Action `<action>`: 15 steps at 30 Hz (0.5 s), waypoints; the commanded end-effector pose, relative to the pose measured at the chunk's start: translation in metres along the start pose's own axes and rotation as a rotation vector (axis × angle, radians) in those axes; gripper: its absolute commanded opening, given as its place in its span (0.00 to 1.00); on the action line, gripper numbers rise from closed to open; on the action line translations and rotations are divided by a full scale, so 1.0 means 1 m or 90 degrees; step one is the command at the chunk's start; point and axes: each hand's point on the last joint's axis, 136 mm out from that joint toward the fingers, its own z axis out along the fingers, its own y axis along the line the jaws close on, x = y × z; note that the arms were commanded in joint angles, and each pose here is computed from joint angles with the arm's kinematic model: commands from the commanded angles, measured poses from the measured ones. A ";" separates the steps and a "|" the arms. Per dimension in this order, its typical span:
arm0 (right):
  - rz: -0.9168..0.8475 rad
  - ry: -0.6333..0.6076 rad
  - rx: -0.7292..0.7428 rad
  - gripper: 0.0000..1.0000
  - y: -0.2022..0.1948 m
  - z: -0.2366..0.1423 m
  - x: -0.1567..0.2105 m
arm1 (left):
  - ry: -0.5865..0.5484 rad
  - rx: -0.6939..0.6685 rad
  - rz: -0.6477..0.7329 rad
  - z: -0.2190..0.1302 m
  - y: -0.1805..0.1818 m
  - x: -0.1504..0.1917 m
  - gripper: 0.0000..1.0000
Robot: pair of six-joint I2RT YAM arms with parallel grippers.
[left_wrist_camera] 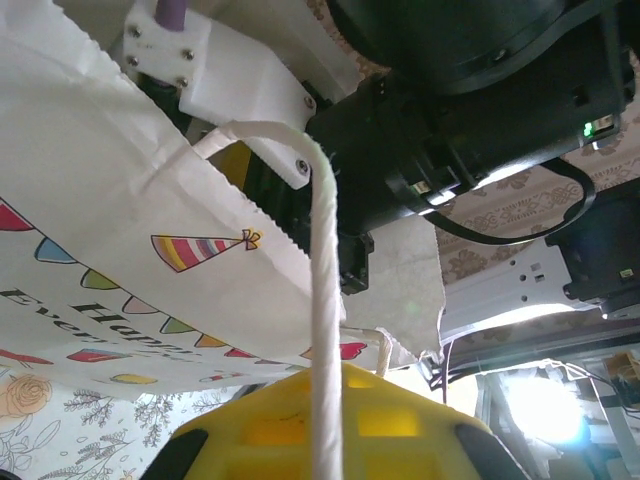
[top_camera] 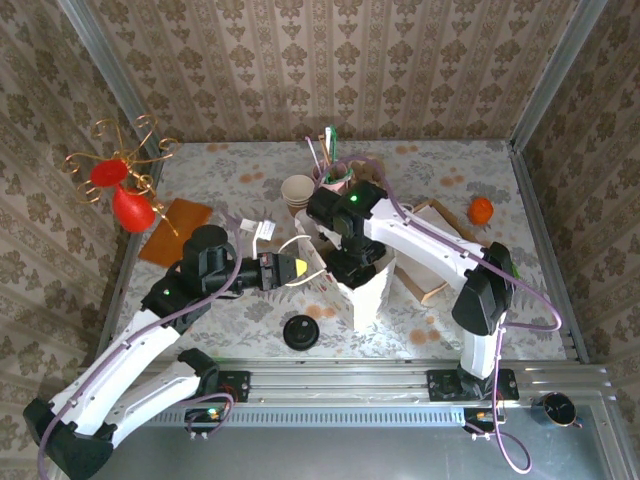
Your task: Pack the takeout coffee
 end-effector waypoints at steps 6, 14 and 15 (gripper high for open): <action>0.020 -0.045 -0.014 0.67 -0.004 -0.008 0.000 | 0.004 -0.009 -0.014 -0.001 0.002 0.004 0.00; 0.026 -0.040 -0.016 0.67 -0.005 -0.002 0.002 | 0.004 -0.013 -0.012 -0.002 0.002 0.003 0.00; 0.027 -0.041 -0.017 0.67 -0.006 -0.002 0.002 | 0.004 -0.013 -0.013 -0.002 0.003 0.003 0.00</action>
